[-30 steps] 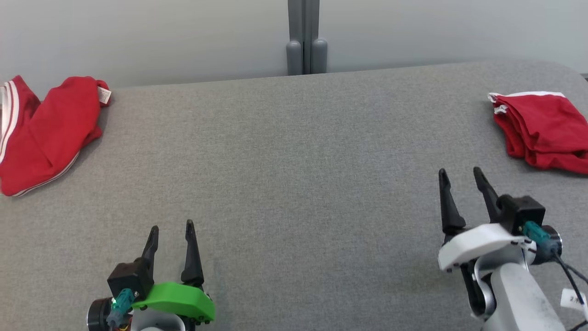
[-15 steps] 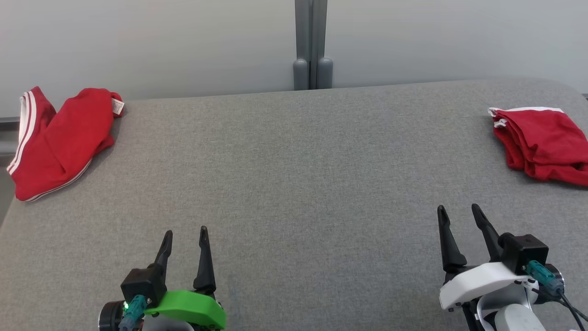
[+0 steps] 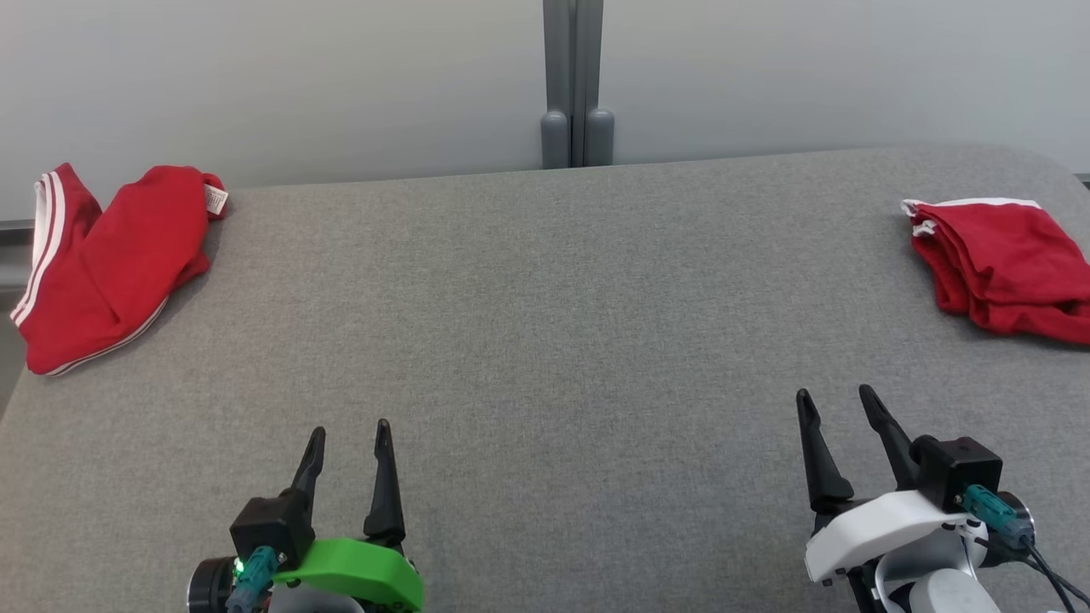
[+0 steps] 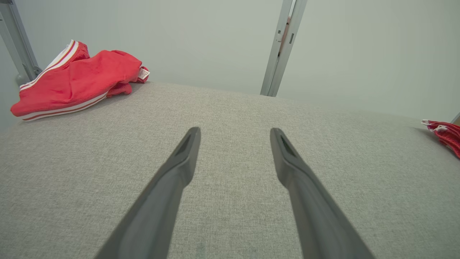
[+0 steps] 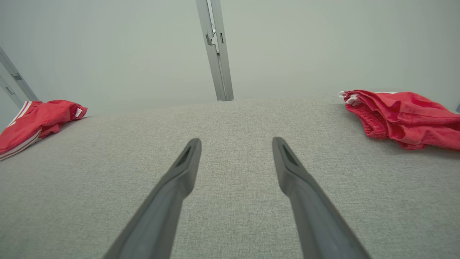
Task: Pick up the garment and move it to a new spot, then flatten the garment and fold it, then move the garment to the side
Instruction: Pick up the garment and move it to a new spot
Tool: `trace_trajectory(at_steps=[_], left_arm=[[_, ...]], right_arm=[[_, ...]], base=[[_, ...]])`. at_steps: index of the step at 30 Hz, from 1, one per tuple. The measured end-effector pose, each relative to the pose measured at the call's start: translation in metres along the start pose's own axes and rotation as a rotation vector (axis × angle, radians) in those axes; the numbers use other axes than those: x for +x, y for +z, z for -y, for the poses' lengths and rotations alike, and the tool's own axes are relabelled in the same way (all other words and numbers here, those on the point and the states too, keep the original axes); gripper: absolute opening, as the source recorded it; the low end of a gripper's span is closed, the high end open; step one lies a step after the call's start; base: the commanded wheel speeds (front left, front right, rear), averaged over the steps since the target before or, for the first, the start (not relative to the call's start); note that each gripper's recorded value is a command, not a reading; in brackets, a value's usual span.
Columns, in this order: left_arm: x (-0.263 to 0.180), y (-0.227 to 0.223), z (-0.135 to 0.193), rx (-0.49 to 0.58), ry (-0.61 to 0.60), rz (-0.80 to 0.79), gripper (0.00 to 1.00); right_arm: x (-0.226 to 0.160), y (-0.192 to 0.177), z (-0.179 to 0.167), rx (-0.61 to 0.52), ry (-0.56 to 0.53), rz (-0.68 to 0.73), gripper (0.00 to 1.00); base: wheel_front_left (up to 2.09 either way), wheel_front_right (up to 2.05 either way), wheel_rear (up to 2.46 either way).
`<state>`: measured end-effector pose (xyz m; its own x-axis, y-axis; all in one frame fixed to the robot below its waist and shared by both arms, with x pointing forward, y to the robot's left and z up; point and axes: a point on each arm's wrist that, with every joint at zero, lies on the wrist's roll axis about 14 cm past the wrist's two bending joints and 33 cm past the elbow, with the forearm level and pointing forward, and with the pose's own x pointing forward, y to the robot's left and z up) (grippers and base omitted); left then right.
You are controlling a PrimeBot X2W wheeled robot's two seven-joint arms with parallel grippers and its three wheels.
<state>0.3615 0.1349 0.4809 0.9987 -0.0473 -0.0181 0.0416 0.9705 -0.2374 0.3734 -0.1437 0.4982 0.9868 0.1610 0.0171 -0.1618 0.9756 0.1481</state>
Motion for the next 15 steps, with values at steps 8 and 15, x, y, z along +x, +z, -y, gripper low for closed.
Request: trace_trajectory(at_steps=[8,15], left_arm=[[-0.002,0.001,-0.005,0.000,0.017,0.003,1.00],[-0.011,0.008,-0.025,0.012,0.080,0.025,1.00]], right_arm=[[0.003,0.001,-0.002,0.001,0.006,0.003,1.00],[0.012,0.000,-0.014,-0.007,0.046,0.006,1.00]], base=[[0.00,0.00,0.00],[0.00,0.00,0.00]])
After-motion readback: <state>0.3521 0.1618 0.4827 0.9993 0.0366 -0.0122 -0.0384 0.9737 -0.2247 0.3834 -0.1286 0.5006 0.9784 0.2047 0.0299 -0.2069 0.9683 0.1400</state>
